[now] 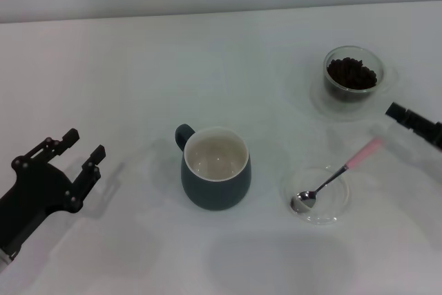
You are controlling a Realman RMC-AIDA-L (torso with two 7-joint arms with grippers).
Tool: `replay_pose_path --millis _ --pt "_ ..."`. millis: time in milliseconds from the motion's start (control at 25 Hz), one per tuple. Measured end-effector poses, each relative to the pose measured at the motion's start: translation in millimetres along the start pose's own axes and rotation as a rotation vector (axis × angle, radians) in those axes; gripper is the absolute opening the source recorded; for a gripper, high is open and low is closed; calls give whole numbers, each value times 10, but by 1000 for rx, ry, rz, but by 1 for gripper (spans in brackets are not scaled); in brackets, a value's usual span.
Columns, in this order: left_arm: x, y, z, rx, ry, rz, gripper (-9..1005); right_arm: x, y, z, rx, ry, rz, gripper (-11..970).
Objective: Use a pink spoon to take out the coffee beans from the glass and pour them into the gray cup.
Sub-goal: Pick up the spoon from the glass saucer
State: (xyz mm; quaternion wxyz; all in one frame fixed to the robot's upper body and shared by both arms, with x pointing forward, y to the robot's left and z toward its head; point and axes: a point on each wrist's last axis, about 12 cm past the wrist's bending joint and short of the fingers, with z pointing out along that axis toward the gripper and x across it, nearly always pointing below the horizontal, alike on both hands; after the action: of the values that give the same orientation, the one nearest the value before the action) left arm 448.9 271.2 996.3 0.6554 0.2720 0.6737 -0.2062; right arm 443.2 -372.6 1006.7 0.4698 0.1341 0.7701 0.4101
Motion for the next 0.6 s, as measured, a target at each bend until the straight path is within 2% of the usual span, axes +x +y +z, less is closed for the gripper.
replay_pose_path --millis 280,600 --pt "-19 -5 -32 -4 -23 13 474 203 29 38 0 63 18 679" --pt "-24 -6 -32 -3 -27 21 474 296 64 78 -11 87 26 679"
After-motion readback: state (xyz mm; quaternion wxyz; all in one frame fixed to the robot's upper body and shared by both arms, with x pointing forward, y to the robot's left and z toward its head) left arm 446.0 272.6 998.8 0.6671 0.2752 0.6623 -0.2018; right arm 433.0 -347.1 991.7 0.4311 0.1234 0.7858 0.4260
